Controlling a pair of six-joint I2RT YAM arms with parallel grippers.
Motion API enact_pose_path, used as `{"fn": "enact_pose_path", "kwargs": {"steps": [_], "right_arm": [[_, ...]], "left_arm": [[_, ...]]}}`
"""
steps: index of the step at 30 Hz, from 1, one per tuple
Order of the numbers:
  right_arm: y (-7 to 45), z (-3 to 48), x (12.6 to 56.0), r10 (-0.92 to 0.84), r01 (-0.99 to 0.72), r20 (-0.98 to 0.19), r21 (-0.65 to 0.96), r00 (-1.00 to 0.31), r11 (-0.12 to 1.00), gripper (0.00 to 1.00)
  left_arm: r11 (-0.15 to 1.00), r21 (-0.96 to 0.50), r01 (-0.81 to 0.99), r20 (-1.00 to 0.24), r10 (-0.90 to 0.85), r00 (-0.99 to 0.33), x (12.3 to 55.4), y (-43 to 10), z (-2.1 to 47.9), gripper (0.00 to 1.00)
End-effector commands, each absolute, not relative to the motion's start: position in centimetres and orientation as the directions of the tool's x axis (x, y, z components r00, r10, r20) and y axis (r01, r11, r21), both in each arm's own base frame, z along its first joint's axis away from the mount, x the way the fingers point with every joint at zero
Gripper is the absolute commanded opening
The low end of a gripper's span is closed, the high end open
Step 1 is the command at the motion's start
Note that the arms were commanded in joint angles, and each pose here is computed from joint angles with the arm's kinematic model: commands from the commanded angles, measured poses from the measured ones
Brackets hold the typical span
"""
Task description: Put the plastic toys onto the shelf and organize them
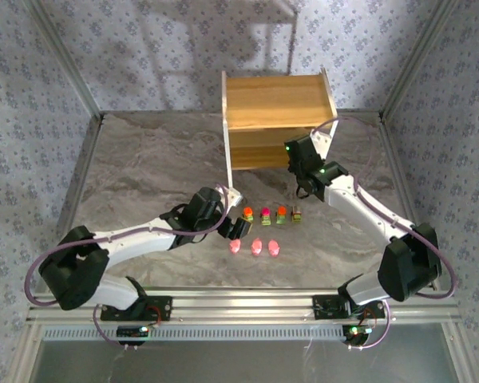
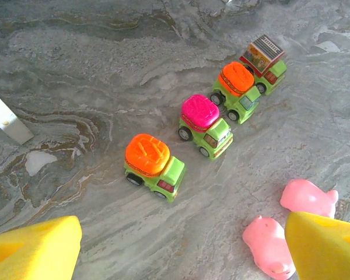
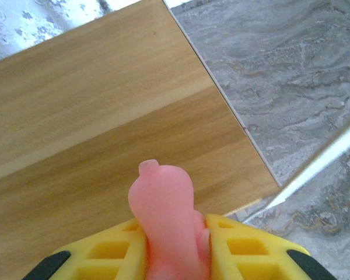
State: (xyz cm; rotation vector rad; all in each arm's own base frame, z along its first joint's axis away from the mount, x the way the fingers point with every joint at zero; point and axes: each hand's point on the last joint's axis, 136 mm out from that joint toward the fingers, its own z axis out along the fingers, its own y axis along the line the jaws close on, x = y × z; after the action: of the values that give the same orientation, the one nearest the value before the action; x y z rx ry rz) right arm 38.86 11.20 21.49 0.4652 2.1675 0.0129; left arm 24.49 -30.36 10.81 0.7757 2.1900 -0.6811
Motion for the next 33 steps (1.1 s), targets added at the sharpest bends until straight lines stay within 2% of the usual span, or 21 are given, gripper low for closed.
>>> {"fn": "enact_pose_path", "kwargs": {"steps": [1,20,33], "right_arm": [[11.4,23.1,40.1,0.341,0.314,-0.795,0.199,-0.503,0.928,0.26],[11.5,21.8,40.4,0.356,0.327,-0.787,0.208,-0.504,0.922,0.26],[11.1,20.2,38.5,0.344,0.331,-0.787,0.189,-0.512,0.925,0.26]], "left_arm": [[0.653,-0.234,0.721,-0.759,0.340,-0.555,24.4,-31.3,11.5,0.90],[0.660,-0.222,0.718,-0.764,0.340,-0.549,24.5,-31.2,11.7,0.90],[0.661,-0.221,0.717,-0.763,0.341,-0.549,24.5,-31.3,11.6,0.90]]}}
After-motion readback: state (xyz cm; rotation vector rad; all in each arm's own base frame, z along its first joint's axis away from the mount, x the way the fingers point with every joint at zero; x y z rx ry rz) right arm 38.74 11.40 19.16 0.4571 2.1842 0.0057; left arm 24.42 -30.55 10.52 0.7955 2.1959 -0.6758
